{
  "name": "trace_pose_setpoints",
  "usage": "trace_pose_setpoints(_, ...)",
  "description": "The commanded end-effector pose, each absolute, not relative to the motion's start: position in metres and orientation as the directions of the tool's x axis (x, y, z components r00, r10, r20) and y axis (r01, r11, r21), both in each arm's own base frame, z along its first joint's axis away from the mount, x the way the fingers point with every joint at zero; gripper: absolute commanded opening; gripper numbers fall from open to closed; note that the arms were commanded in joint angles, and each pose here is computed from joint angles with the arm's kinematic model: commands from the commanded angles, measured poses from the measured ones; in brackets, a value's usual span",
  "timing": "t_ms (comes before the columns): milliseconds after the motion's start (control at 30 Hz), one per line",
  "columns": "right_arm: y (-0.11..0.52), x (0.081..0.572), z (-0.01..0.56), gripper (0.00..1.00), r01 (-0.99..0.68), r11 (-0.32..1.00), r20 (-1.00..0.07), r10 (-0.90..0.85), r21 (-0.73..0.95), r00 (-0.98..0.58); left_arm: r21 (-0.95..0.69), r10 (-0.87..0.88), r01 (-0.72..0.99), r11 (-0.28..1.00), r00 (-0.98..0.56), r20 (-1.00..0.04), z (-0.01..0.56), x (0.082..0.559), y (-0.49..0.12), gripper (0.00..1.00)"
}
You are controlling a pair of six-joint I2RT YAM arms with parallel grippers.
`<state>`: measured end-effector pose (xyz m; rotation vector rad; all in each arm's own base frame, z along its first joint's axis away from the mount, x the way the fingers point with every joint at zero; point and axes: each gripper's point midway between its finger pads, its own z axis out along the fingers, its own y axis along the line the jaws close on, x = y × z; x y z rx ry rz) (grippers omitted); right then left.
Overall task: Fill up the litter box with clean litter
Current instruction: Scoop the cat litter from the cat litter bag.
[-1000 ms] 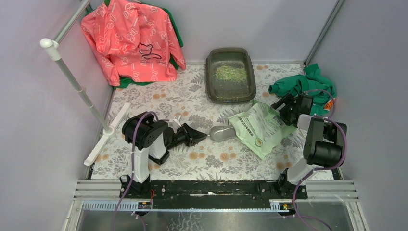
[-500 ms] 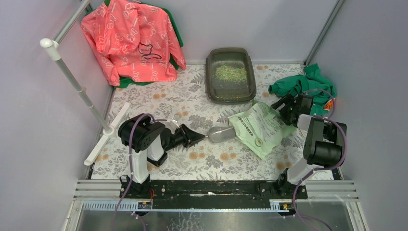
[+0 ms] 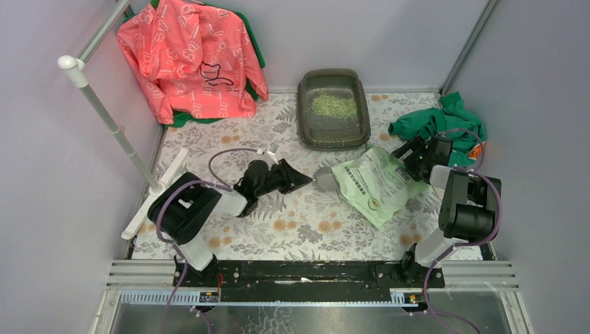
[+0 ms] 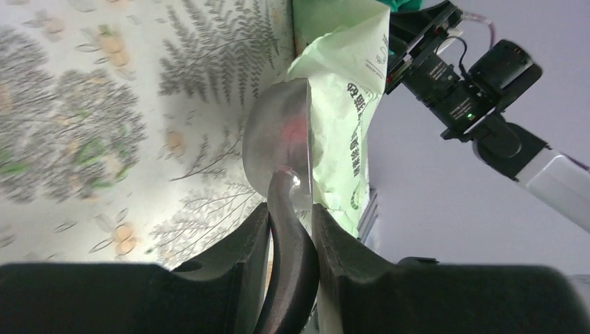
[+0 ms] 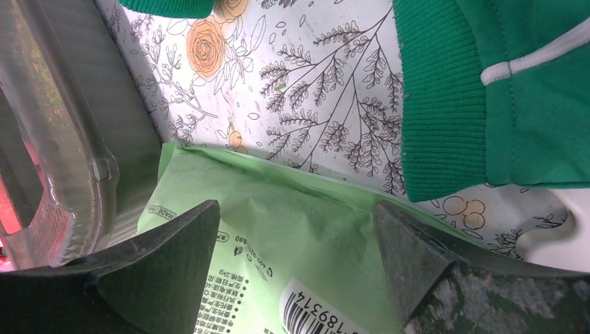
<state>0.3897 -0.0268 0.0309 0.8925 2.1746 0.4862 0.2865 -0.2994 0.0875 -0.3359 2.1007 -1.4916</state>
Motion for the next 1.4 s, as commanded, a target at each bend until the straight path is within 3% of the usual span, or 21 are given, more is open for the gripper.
trace_pose_setpoints(0,-0.003,0.353,-0.010,0.89,0.519,0.677,-0.341,0.723,0.522,-0.601,-0.834,-0.413,0.106,0.542,-0.831,-0.374,0.077,0.292,-0.319,0.00)
trace_pose_setpoints(233,-0.002,0.353,-0.011,0.89,0.517,0.677,-0.333,0.721,0.524,-0.608,-0.755,-0.272,0.145,0.640,-0.876,-0.399,0.074,0.300,-0.384,0.00)
trace_pose_setpoints(400,-0.001,0.354,-0.012,0.89,0.516,0.676,-0.326,0.721,0.527,-0.612,-0.751,-0.176,0.193,0.632,-0.908,-0.381,0.076,0.297,-0.415,0.00)
trace_pose_setpoints(700,0.002,0.355,-0.013,0.89,0.510,0.674,-0.315,0.718,0.534,-0.620,-0.886,-0.170,0.253,0.387,-0.926,-0.339,0.077,0.297,-0.460,0.00)
trace_pose_setpoints(1367,0.006,0.355,-0.014,0.89,0.499,0.676,-0.309,0.712,0.542,-0.630,-0.965,-0.286,0.223,0.141,-0.923,-0.255,0.055,0.299,-0.471,0.00)
